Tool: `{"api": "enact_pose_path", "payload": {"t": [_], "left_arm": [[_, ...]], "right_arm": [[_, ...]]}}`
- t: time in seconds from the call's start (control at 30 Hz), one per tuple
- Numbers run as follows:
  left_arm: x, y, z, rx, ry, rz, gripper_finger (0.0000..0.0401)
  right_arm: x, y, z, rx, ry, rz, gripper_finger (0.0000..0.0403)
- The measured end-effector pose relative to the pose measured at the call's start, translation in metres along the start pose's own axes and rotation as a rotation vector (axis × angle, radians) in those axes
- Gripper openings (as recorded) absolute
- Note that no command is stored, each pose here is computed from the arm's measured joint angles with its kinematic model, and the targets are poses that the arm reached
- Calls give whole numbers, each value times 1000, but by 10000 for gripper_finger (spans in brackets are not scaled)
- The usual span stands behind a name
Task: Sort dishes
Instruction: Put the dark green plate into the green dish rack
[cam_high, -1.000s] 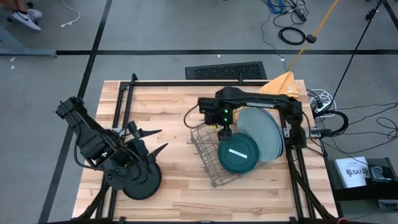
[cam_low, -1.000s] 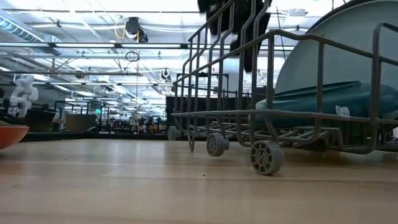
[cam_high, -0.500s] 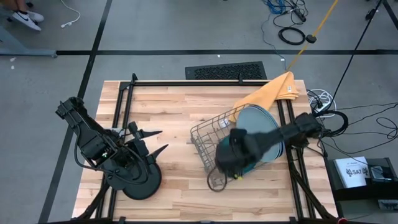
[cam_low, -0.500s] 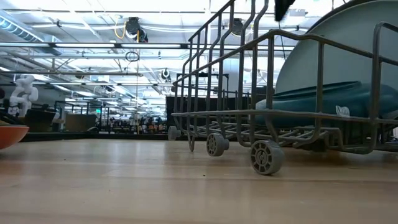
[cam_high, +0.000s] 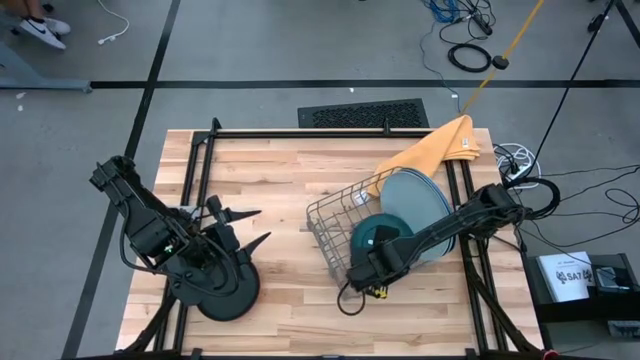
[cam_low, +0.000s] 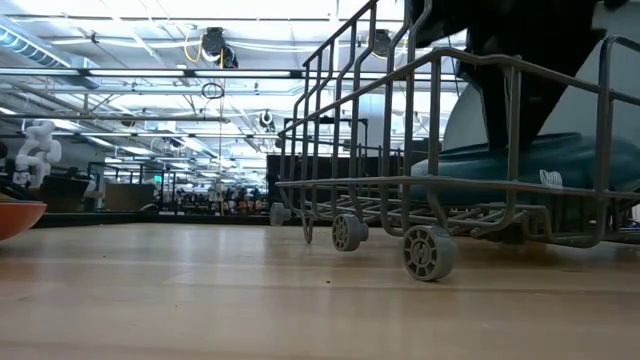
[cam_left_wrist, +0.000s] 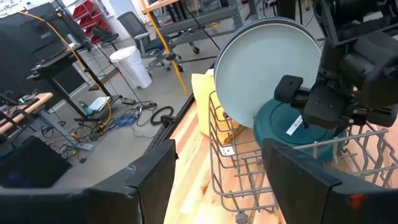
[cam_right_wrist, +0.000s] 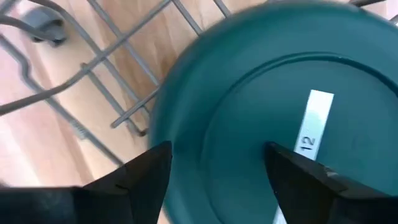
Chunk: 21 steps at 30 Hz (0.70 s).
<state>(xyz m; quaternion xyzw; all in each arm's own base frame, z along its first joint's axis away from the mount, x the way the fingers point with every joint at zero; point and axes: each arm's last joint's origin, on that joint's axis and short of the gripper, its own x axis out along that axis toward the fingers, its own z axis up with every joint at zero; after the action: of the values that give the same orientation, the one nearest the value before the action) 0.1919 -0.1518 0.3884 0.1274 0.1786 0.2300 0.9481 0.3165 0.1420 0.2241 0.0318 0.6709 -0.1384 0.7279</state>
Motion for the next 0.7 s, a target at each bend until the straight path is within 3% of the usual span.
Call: {"api": "enact_pose_path", "payload": {"t": [0.4, 0.7], "left_arm": [[1, 1, 0, 41, -4, 18, 240], [1, 1, 0, 41, -7, 25, 240]], "right_arm": [[9, -6, 4, -13, 6, -20, 132], [22, 1, 14, -55, -65, -43, 9]]}}
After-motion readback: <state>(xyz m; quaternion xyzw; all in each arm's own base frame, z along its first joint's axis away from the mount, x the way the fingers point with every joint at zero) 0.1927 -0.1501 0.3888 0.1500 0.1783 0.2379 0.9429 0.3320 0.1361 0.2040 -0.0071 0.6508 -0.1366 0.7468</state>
